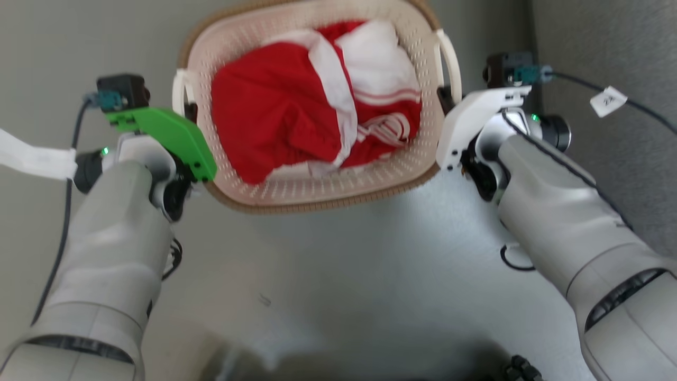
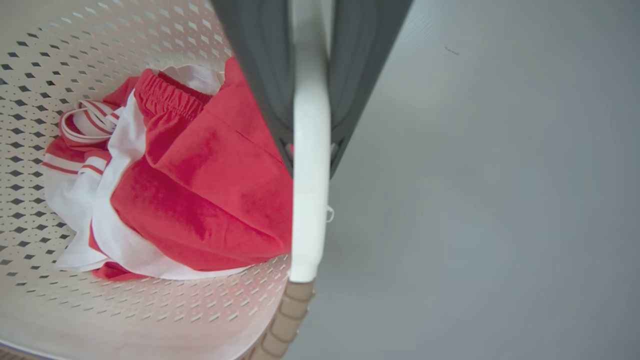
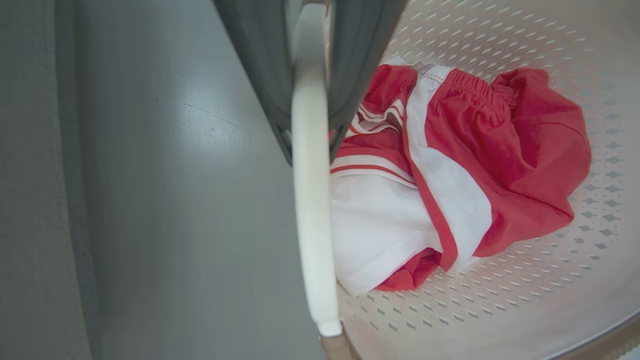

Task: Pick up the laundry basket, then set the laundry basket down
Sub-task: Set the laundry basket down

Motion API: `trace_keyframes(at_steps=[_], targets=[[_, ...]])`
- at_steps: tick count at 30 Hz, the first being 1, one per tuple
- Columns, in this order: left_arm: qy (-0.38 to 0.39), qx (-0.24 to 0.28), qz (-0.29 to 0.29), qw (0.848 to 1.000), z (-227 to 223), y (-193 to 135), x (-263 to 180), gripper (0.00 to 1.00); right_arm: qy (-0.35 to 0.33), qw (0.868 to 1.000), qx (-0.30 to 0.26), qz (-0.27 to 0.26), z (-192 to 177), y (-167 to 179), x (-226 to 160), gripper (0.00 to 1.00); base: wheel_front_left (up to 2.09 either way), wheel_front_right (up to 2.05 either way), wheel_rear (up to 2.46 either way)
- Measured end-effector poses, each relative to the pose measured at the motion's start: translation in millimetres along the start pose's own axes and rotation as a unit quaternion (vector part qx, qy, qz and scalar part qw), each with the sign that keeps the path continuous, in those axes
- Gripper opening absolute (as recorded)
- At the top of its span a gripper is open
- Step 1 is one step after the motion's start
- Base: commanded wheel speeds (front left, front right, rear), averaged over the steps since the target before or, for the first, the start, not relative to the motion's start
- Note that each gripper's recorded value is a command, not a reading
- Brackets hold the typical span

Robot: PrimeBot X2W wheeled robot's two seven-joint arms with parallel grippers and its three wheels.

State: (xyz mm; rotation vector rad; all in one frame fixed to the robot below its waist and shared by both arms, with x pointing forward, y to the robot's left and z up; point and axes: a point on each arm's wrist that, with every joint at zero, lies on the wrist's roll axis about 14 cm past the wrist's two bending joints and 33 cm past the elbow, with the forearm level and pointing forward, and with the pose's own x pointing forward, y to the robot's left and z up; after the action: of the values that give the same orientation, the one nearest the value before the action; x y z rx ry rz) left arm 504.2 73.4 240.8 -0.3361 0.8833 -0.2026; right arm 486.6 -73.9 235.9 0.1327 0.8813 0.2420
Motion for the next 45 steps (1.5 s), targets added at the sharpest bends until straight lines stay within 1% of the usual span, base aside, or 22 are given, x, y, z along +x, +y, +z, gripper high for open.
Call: trace_keyframes(at_steps=[9, 18, 32, 45], targets=[[0.001, 0.002, 0.008, 1.0, -6, 18, 36, 0.0, 0.004, 1.0, -0.001, -0.001, -8, -9, 38, 0.0, 0.0, 0.0, 0.0], [0.016, -0.001, 0.014, 1.0, -28, 30, 59, 0.0, 0.021, 1.0, 0.004, -0.005, -30, -17, 60, 0.0, 0.0, 0.0, 0.0], [0.039, -0.009, 0.013, 0.999, -53, 36, 76, 0.0, 0.042, 0.999, 0.009, -0.016, -53, -28, 75, 0.0, 0.0, 0.0, 0.0], [0.055, -0.01, 0.013, 0.998, -63, 37, 75, 0.0, 0.05, 0.999, 0.01, -0.013, -59, -28, 76, 0.0, 0.0, 0.0, 0.0]])
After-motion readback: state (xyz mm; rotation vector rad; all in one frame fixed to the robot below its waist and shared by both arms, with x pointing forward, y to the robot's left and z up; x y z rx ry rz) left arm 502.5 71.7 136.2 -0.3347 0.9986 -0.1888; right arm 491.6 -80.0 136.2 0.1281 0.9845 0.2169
